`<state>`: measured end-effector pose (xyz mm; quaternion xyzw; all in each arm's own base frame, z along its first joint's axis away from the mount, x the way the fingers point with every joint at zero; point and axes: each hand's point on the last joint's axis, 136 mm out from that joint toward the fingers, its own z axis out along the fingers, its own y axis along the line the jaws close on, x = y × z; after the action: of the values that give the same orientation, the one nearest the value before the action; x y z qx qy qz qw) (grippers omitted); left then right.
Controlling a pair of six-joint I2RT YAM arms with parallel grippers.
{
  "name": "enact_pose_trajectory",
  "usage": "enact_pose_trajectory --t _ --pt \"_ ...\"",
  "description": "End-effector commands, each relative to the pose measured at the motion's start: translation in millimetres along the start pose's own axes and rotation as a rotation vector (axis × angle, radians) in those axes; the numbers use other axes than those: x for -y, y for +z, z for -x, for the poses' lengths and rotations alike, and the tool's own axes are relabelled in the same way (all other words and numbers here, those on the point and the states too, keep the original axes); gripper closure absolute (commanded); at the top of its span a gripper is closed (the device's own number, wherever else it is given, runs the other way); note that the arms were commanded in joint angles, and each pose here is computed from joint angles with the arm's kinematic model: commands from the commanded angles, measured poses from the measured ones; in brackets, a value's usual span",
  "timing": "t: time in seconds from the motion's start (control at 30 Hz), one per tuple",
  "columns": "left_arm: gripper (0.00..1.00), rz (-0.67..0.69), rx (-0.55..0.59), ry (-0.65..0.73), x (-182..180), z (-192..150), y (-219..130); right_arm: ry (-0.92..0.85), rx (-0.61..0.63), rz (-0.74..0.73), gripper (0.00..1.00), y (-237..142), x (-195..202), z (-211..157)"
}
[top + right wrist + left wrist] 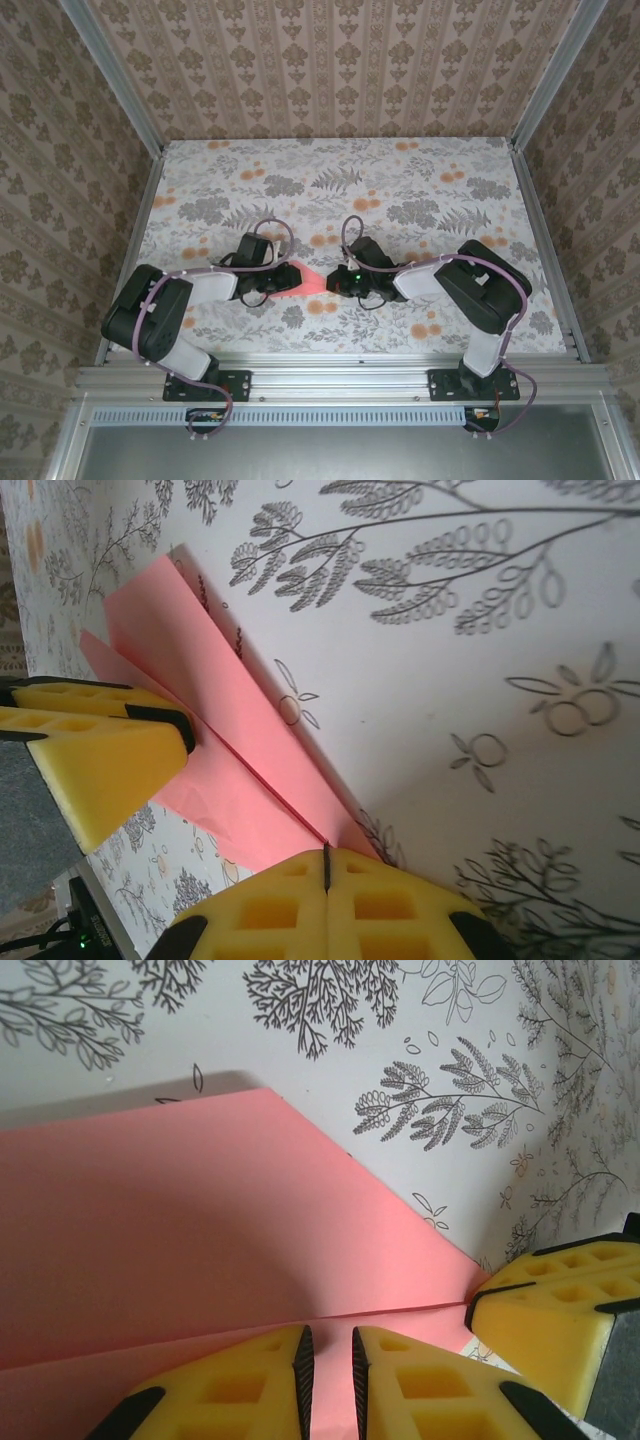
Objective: Fold a paper plane with a square sheet of paper (pick it up from the middle)
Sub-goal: Fourth fold the wing at the center of the table.
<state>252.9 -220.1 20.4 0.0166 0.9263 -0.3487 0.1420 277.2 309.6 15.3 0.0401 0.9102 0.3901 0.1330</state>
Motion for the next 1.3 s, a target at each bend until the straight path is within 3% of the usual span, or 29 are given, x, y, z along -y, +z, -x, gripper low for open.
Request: enact_pose_trajectory --t 0.0,0.33,0.57,0.73,1.1,1.27 --pt "0.78 0.192 -0.072 -0.055 -59 -26 0 0.074 -0.035 -0.210 0.98 -13 69 -18" --pt "0.78 0.161 -0.088 -0.043 -56 -23 4 0.045 -0.021 -0.202 0.98 -35 66 -10" --pt "0.79 0.117 -0.095 -0.012 -47 -19 7 -0.117 -0.062 -0.040 0.86 -36 -1 15" --pt "0.79 0.084 -0.092 0.039 -36 -11 6 -0.208 -0.138 -0.030 0.77 -25 -13 21" --pt "0.73 0.026 -0.071 0.218 14 44 -10 -0.233 -0.221 0.044 0.71 -8 -22 18" --pt "0.70 0.013 -0.072 0.237 32 60 -20 -0.224 -0.243 0.073 0.69 -2 -24 14"
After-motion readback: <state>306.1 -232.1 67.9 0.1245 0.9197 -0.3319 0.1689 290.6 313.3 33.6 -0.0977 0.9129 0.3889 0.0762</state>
